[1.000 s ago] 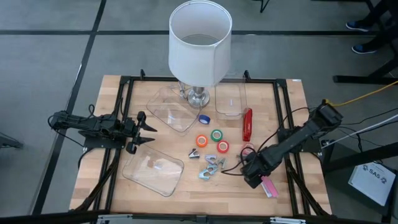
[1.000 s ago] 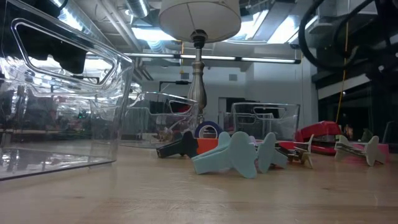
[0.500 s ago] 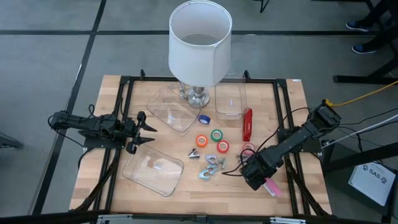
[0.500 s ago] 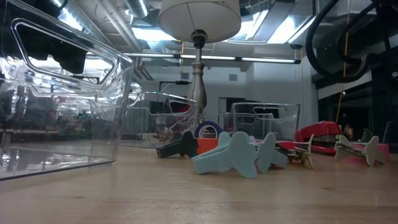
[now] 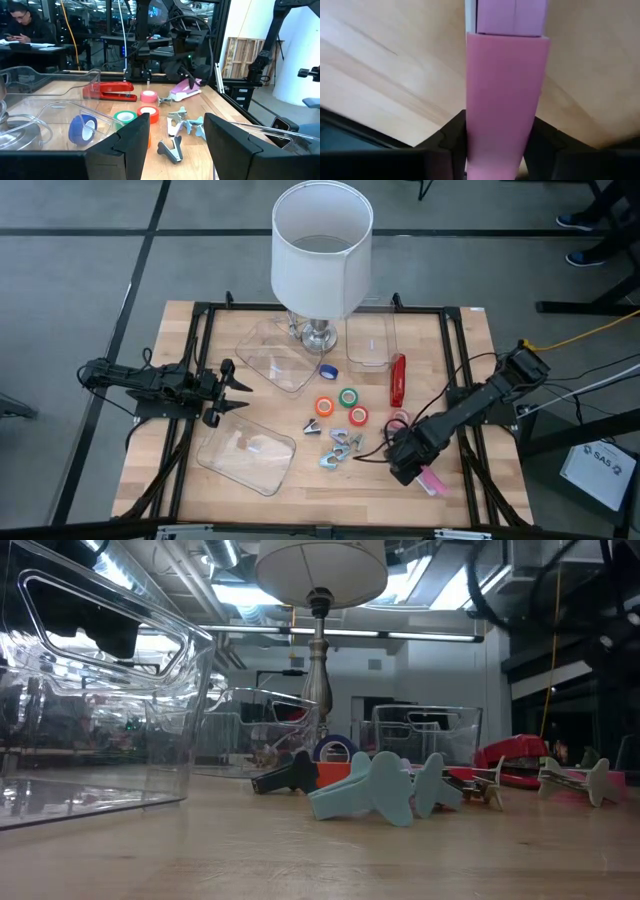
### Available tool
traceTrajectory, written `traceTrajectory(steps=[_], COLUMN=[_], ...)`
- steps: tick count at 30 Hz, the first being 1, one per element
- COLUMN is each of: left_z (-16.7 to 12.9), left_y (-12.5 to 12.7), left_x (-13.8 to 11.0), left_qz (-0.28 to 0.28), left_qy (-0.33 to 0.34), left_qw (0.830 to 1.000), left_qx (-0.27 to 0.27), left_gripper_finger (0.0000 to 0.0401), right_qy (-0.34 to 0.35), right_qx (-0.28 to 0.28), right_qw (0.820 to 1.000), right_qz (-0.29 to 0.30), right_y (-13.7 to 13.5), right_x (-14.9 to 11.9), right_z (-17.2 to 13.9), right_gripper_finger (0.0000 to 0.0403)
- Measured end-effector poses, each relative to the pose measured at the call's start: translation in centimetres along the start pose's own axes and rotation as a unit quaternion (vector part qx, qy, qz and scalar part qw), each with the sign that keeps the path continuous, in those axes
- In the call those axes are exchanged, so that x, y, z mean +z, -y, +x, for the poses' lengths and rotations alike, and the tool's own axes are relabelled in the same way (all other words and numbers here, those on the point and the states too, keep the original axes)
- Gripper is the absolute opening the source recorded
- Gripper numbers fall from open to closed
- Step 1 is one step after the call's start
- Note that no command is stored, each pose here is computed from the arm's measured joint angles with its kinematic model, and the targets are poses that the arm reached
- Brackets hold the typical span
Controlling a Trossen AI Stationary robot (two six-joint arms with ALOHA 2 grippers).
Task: Pick and place Stapler, Stapler remover, tape
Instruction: Put the pink stapler into the top right transparent bin
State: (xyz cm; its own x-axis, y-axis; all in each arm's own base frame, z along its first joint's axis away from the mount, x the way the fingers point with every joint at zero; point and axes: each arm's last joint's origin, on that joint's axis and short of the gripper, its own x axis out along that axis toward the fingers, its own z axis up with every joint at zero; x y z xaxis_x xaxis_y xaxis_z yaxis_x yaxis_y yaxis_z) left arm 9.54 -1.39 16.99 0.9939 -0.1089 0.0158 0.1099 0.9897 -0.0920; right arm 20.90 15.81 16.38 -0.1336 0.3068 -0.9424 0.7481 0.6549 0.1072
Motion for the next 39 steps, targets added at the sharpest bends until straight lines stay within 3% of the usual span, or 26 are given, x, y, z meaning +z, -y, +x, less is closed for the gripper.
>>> traceTrajectory(steps=[10,22,33,39], left_z=[0.0,0.0,0.0,0.0], left_y=[0.0,0.0,0.0,0.0], left_x=[0.0,0.0,0.0,0.0], left_qz=[0.0,0.0,0.0,0.0], left_qy=[0.0,0.0,0.0,0.0], left_qw=[1.0,1.0,1.0,1.0], left_qx=[0.0,0.0,0.0,0.0], left_gripper_finger=[0.0185,0.0185,0.0185,0.0185], right_qy=[0.103,0.177,0.24,0.276], right_qx=[0.084,0.197,0.279,0.308], right_qw=[0.991,0.963,0.923,0.901], right_qz=[-0.017,-0.053,-0.113,-0.129], right_y=[-0.1,-1.8,-2.9,-2.1], right_x=[-0.4,1.7,4.2,5.1], right_z=[-3.0,-4.8,-6.8,-9.1], right_gripper_finger=[0.0142,0.0142,0.0142,0.0142])
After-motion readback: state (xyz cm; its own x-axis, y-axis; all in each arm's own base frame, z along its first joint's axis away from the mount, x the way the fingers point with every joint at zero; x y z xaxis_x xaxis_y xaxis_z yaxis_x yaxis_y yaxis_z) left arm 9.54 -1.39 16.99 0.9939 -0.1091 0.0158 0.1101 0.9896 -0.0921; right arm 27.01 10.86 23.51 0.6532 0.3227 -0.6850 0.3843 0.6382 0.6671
